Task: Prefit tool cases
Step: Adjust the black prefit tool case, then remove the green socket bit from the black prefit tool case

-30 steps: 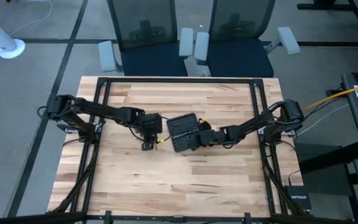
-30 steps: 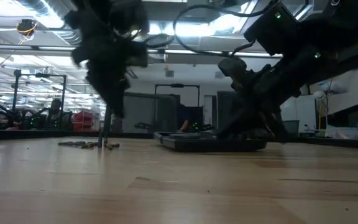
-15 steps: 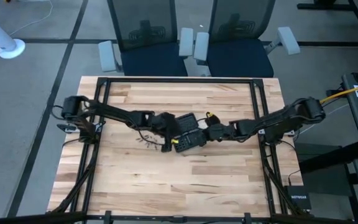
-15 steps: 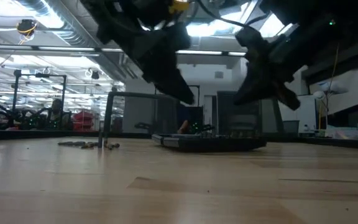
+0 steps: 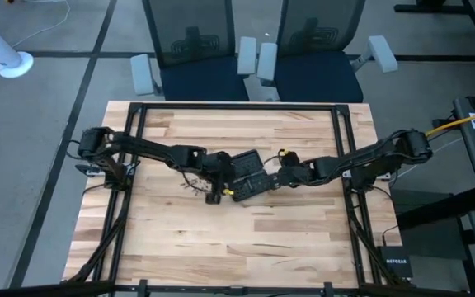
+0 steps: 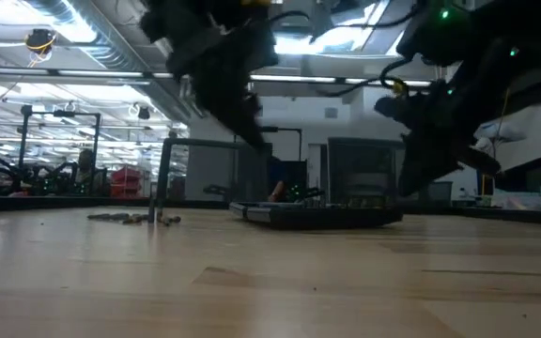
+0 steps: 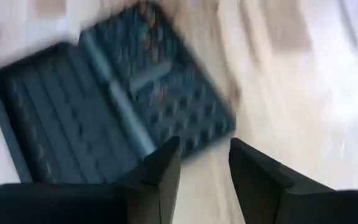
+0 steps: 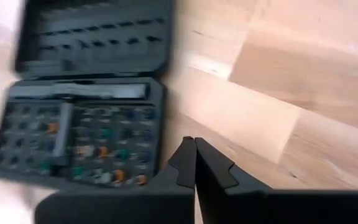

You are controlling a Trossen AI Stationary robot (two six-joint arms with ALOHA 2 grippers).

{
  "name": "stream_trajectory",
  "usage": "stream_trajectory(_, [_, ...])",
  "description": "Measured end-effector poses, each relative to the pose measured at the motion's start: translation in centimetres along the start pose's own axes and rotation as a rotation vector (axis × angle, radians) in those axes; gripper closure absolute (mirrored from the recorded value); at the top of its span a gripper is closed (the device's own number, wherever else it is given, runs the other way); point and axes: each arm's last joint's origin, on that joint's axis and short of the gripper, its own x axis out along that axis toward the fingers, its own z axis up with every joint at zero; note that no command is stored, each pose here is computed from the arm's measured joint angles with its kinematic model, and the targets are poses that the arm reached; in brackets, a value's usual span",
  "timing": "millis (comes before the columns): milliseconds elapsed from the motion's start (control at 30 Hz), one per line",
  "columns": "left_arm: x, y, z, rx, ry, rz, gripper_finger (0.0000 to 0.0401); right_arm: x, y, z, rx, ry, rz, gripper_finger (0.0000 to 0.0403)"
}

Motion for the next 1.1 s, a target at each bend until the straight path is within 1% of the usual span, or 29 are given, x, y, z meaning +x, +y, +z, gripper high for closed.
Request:
stream_trajectory(100, [-0.3, -0.1, -1.6, -0.058, 0.010, 0.002, 0.0286, 1.3, 0.1, -0.5, -0.005, 0.015, -0.017, 0.0403])
stream_trajectory(233, [-0.7, -0.5, -2.3, -0.128, -0.025, -0.001, 0.0295, 2.8, 0.8, -1.0, 0.012, 0.031, 0.033, 0.0403])
stream_trajectory(300, [-0.7, -1.1, -2.6, -0.135, -0.013, -0.010, 0.0299, 3.5, 1.3, -1.2, 0.025, 0.050, 0.064, 0.0403])
stream_trajectory(467, [-0.6, -2.6, -3.0, -0.099, 0.032, -0.037, 0.0307, 4.2, 2.8, -1.7, 0.033, 0.054, 0.110, 0.0403])
stream_trajectory(600, [-0.5, -3.3, -2.9, -0.071, 0.027, -0.014, 0.0309, 4.2, 4.2, -1.7, 0.036, 0.078, 0.169, 0.0403])
stream_trajectory(700, [-0.6, -3.3, -2.9, -0.071, 0.027, 0.001, 0.0309, 3.8, 4.8, -1.4, 0.016, 0.074, 0.184, 0.0403])
stream_trajectory(767, [-0.9, -3.1, -2.9, -0.070, 0.025, 0.006, 0.0309, 3.5, 4.7, -1.2, 0.009, 0.062, 0.171, 0.0403])
stream_trajectory(867, [-1.8, -2.7, -2.9, -0.039, 0.025, 0.022, 0.0311, 2.7, 5.1, -0.7, 0.002, 0.031, 0.214, 0.0403])
stream_trajectory(933, [-2.2, -2.3, -2.9, -0.015, 0.026, 0.040, 0.0311, 2.1, 5.6, -0.3, 0.002, 0.011, 0.274, 0.0403])
stream_trajectory(1000, [-2.5, -1.7, -2.9, 0.023, 0.022, 0.058, 0.0311, 1.7, 6.5, 0.1, 0.008, -0.018, 0.369, 0.0403])
stream_trajectory(1067, [-2.5, -1.0, -2.8, 0.065, 0.010, 0.074, 0.0311, 1.7, 7.2, 0.0, 0.015, -0.039, 0.432, 0.0403])
stream_trajectory(1100, [-2.5, -0.7, -2.8, 0.092, 0.008, 0.080, 0.0312, 2.0, 7.6, -0.1, 0.028, -0.051, 0.445, 0.0403])
